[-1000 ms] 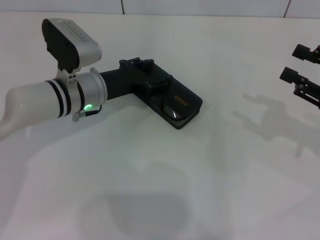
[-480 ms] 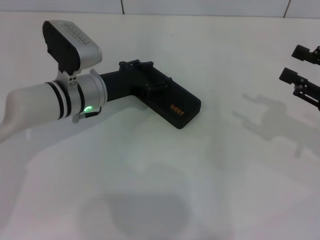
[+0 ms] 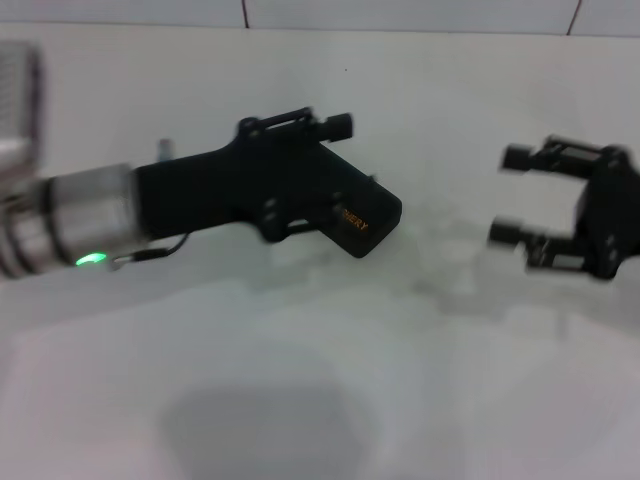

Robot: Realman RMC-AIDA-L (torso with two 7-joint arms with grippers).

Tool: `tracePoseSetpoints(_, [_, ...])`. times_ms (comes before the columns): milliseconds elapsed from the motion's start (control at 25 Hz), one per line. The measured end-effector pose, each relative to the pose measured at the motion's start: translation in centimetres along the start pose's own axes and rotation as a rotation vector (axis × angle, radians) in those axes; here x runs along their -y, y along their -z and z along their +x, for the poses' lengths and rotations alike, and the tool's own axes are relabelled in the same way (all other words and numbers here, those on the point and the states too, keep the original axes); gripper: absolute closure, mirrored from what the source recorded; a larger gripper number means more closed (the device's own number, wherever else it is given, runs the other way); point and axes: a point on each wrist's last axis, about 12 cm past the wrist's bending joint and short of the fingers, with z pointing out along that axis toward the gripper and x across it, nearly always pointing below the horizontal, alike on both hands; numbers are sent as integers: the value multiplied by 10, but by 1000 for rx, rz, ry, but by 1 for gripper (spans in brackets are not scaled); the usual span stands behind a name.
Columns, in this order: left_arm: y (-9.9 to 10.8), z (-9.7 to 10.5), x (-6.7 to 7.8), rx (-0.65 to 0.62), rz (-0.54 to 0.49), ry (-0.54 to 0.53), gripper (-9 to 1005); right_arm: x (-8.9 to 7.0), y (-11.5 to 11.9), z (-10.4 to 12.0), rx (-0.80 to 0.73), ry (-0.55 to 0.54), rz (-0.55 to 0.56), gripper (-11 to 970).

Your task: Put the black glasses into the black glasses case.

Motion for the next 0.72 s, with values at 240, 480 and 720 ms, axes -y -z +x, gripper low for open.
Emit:
tracePoseSetpoints(240, [31, 4, 19, 50, 14, -21, 289, -5, -21, -4, -32, 21, -164, 183])
tracePoseSetpoints(480, [43, 16, 30, 19, -21, -44, 145, -7, -37, 1, -74, 38, -196, 126])
tracePoseSetpoints(720, [39, 22, 37, 5, -10, -65, 108, -8, -41, 6, -74, 65, -170, 125])
